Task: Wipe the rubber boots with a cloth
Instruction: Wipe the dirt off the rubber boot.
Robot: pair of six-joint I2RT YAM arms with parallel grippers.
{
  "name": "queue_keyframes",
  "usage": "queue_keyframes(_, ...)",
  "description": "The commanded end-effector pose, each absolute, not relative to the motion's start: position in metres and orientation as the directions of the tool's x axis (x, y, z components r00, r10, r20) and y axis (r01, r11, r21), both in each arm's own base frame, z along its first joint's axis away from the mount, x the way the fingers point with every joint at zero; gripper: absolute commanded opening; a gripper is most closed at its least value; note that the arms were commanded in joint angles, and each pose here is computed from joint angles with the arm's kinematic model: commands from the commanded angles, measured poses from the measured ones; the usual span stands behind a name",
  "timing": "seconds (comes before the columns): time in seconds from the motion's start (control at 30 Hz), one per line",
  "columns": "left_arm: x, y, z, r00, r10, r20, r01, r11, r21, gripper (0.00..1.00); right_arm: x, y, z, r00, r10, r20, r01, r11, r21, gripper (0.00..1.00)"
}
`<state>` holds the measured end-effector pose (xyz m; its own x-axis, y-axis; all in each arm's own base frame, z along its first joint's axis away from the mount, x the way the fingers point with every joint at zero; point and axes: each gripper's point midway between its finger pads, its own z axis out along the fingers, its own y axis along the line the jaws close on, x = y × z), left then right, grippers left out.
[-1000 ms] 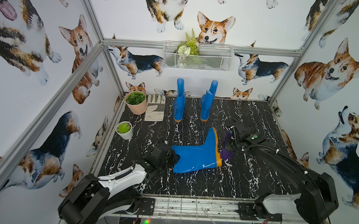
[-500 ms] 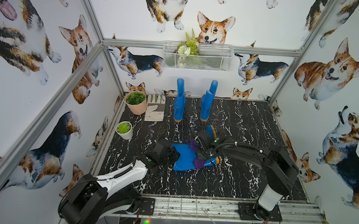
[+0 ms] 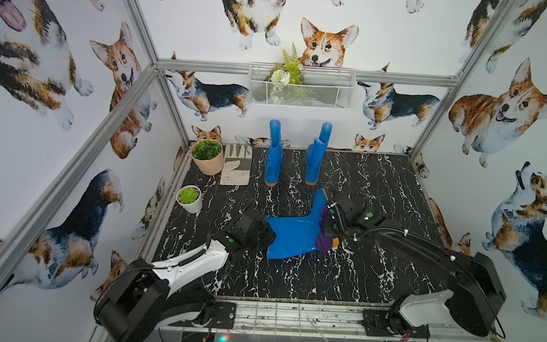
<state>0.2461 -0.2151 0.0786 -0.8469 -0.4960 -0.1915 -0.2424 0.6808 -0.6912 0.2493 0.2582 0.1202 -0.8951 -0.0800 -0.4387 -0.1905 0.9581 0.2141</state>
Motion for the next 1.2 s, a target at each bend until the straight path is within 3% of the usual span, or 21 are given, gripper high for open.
queue_keyframes(0.0,0.253,-0.222,0.090,-0.845,-0.497,-0.199,-0.231,0.674,-0.702,0.00,0.247,0.315,0.112,-0.887,-0.159,-0.433,-0.280,0.932,0.232,0.00)
queue_keyframes(0.17,0.253,-0.224,0.103,-0.862,-0.469,-0.192,-0.240,0.711,-0.661,0.00,0.250,0.300,0.072,-0.913,-0.198,-0.356,-0.275,0.944,0.181,0.00)
queue_keyframes(0.33,0.259,-0.236,0.129,-0.876,-0.451,-0.171,-0.232,0.704,-0.671,0.00,0.259,0.202,0.038,-0.967,0.154,-0.205,0.078,0.938,0.339,0.00)
queue_keyframes(0.43,0.266,-0.244,0.156,-0.880,-0.443,-0.171,-0.216,0.694,-0.687,0.00,0.258,0.153,0.058,-0.929,0.246,-0.275,0.146,0.930,0.339,0.00)
queue_keyframes(0.53,0.271,-0.250,0.178,-0.888,-0.428,-0.170,-0.207,0.700,-0.683,0.00,0.258,0.139,0.102,-0.877,0.227,-0.423,0.077,0.936,0.342,0.00)
queue_keyframes(0.8,0.280,-0.263,0.207,-0.890,-0.432,-0.144,-0.212,0.673,-0.708,0.00,0.226,0.208,0.207,-0.602,0.048,-0.797,-0.303,0.910,0.284,0.00)
queue_keyframes(0.97,0.286,-0.266,0.213,-0.851,-0.518,-0.087,-0.281,0.588,-0.758,0.00,0.201,0.277,0.225,-0.473,0.056,-0.879,-0.463,0.833,0.302,0.00)
queue_keyframes(1.17,0.288,-0.270,0.228,-0.844,-0.534,-0.058,-0.298,0.556,-0.776,0.00,0.195,0.328,0.226,-0.413,0.033,-0.910,-0.556,0.782,0.281,0.00)
